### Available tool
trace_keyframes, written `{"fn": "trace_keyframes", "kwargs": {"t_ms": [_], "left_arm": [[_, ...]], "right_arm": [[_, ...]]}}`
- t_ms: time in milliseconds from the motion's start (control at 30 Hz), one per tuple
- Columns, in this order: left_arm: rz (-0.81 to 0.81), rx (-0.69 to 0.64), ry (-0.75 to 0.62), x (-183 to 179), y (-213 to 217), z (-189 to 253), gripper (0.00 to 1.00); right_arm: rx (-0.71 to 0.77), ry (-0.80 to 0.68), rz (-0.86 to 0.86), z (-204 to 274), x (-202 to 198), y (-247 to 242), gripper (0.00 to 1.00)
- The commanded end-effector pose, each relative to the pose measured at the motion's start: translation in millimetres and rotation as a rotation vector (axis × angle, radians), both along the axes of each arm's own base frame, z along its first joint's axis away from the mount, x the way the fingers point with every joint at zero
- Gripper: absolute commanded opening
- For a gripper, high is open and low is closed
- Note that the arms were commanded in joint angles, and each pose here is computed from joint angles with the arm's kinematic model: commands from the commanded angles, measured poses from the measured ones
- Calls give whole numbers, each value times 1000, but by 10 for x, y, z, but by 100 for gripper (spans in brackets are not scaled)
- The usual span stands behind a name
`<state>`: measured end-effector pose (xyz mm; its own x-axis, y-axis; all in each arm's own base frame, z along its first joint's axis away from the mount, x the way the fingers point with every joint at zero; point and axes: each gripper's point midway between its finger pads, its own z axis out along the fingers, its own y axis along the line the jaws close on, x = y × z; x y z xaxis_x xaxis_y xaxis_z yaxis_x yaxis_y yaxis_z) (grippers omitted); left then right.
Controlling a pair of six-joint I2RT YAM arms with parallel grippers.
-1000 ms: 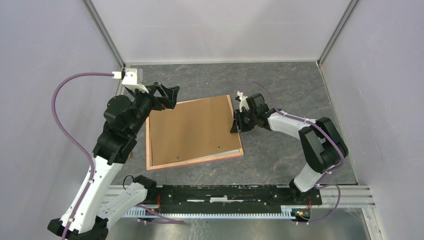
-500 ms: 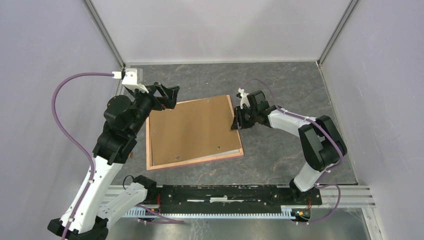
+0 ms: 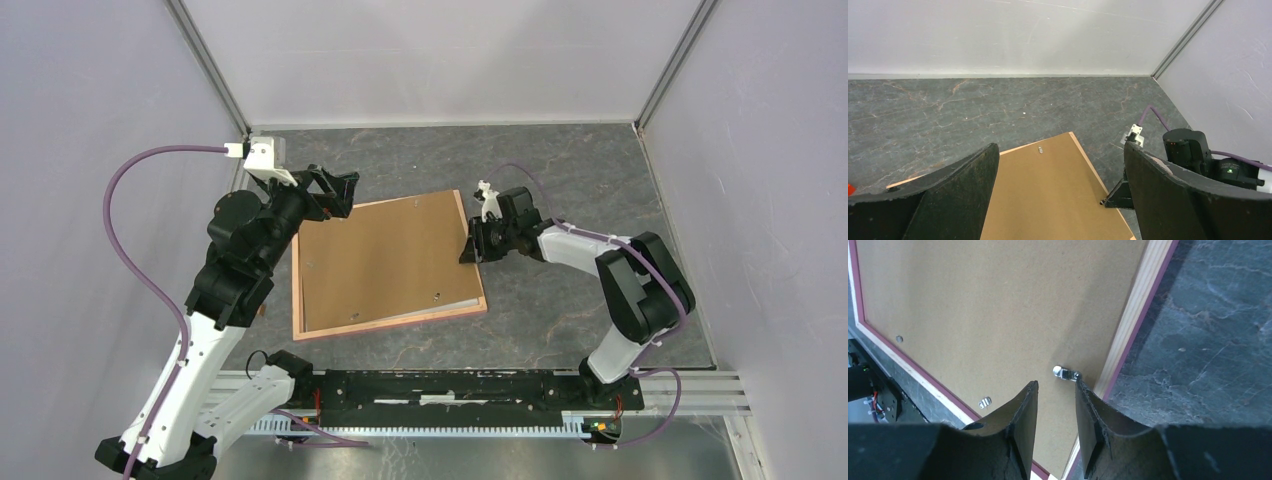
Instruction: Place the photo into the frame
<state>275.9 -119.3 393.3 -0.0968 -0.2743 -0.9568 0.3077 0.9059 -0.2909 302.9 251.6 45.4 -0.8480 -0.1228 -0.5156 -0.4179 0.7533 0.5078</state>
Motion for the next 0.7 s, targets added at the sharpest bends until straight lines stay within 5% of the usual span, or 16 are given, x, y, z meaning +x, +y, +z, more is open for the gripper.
{"fn": "trace_keyframes", "kwargs": {"t_ms": [0, 333, 667], "left_arm": [[-14, 11, -53, -19, -9, 104, 100], [-21, 4, -54, -22, -24, 102, 100], [-24, 25, 56, 223, -153, -281, 100]], "right_arm": [[14, 34, 6, -20, -186, -40, 39], [-51, -18, -16, 51, -77, -134, 41], [-11, -127, -71, 263, 503, 24, 59]]}}
